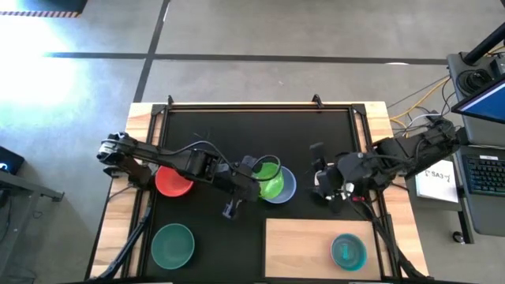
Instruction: Place and stack bowls onto a shelf
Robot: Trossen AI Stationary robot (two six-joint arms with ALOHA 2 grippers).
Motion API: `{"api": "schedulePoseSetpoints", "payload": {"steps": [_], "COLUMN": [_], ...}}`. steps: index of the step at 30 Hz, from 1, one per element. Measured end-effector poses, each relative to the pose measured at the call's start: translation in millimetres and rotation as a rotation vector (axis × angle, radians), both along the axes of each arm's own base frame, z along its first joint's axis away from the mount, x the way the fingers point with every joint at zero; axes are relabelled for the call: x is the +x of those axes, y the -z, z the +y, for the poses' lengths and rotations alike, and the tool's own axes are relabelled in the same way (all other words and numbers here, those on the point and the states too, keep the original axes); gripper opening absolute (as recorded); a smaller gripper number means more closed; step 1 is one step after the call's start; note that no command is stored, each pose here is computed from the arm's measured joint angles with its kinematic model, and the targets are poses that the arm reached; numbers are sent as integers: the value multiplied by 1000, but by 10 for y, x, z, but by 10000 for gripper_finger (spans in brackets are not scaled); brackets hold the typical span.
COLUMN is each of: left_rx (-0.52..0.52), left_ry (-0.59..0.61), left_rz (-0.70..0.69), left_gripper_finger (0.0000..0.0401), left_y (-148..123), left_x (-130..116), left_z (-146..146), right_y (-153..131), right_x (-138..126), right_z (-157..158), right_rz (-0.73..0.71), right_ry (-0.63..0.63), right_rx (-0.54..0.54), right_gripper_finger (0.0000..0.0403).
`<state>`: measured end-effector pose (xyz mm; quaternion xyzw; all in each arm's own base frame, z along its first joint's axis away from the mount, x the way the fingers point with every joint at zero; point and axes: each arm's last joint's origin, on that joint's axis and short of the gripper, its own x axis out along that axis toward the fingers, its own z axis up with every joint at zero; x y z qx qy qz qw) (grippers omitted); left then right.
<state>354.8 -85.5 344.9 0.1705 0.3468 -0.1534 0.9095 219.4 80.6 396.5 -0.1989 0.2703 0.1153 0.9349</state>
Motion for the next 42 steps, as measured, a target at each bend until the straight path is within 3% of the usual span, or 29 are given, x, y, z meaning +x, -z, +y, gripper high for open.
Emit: {"api": "schedulePoseSetpoints", "payload": {"steps": [5,10,15,19,25,31,42], "left_rx": [79,-28,-57,-127,-92,-27,-8], "left_ry": [119,317,356,460,499,498,534], "left_rz": [-22,-43,-33,-14,-37,-81,-82], "left_gripper_finger": [0,0,0,0,0,0,0], "left_y": [4,-15,-9,20,47,33,56], "left_x": [9,23,19,15,48,77,81], "left_z": [6,36,72,64,77,113,121], "right_y": [43,139,208,186,153,243,449], "right_x": [56,172,249,281,368,459,668], "right_z": [-5,41,68,59,50,56,135], "right_rz": [28,49,65,31,-29,27,92], "right_ry": [-113,-199,-243,-242,-210,-226,-321], "right_rx": [-9,-117,-182,-186,-137,-57,-28], "right_gripper_finger": [152,151,148,148,146,146,146]}}
